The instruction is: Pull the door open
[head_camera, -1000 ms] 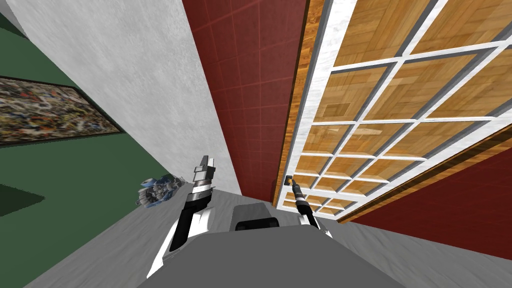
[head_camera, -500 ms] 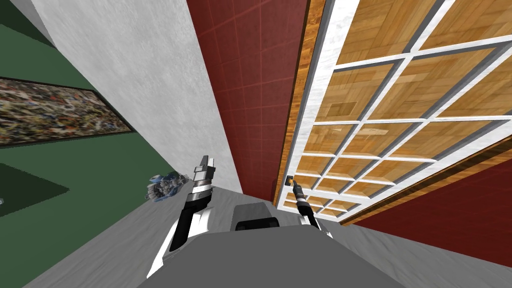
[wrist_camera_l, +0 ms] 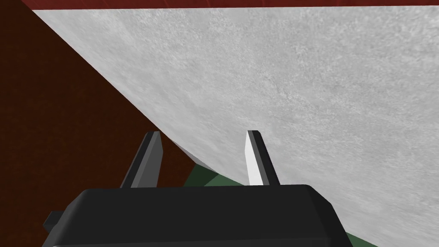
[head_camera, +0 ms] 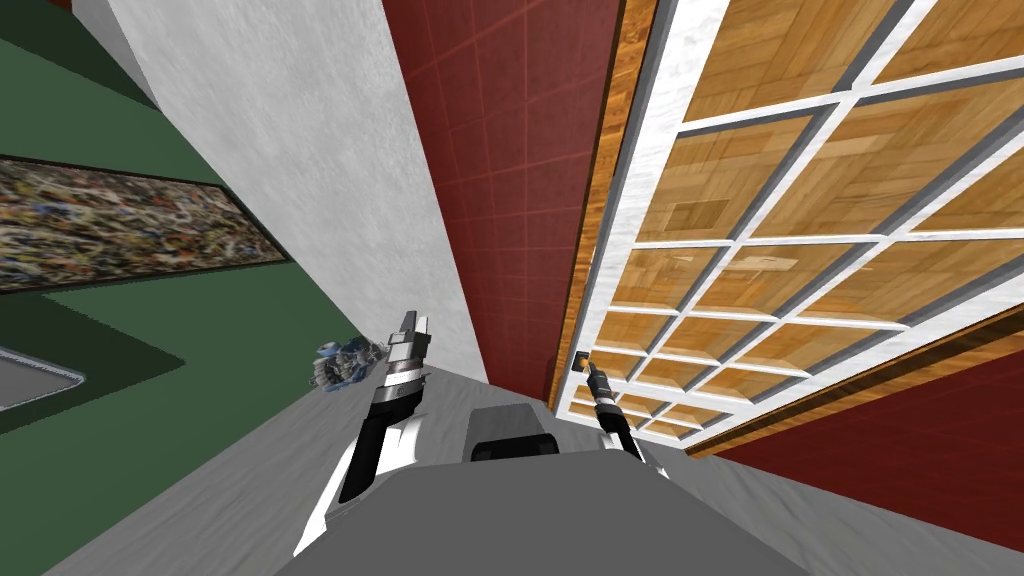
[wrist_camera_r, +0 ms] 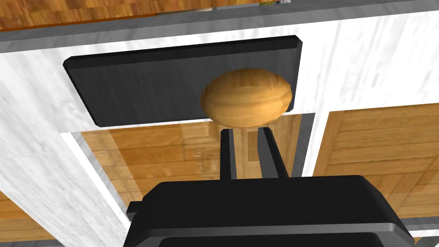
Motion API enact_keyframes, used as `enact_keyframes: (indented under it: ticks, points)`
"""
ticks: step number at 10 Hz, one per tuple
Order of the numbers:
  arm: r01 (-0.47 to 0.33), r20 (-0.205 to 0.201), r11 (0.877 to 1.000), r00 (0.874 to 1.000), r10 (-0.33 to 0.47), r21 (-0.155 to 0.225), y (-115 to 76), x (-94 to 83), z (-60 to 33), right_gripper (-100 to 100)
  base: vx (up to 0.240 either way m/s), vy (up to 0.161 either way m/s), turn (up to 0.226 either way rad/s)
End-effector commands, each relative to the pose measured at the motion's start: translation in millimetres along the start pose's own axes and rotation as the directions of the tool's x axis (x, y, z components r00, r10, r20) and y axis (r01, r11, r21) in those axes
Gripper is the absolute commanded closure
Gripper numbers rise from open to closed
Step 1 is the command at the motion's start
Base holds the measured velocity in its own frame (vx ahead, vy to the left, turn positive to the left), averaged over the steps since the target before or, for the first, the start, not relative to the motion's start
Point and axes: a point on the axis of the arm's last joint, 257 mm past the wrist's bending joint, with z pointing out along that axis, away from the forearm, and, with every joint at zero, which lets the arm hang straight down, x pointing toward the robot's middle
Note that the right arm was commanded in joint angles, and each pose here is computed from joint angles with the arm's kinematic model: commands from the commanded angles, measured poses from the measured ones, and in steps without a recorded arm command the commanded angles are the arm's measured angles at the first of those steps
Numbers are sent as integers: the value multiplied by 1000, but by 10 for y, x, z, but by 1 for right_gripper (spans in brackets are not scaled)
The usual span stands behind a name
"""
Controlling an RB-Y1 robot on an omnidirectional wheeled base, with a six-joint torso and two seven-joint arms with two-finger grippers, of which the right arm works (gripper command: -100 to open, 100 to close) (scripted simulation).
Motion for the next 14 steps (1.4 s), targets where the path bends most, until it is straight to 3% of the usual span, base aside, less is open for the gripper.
enact_keyframes:
  ticks: [1,5,6,7,9,11,12,14]
  points:
    - [-54,-33,999,998,54,-6,12,248,7,100,-31,-11,32]
    - [-192,-6,981,981,192,-6,13,143,-8,100,-45,-13,83]
    - [-197,-6,980,980,197,-6,13,143,-8,100,-40,-9,44]
    - [-222,37,975,974,222,-3,-34,-89,-75,-100,-42,-25,-1]
    - [-287,44,958,957,288,-10,-28,-82,-70,-100,-52,1,70]
    - [-362,53,932,930,363,-20,-20,-74,-64,-100,-62,26,57]
    - [-371,52,928,927,372,-20,-20,-74,-64,-100,-40,5,17]
    - [-454,61,890,888,455,-33,-13,-63,-57,-100,-45,-9,58]
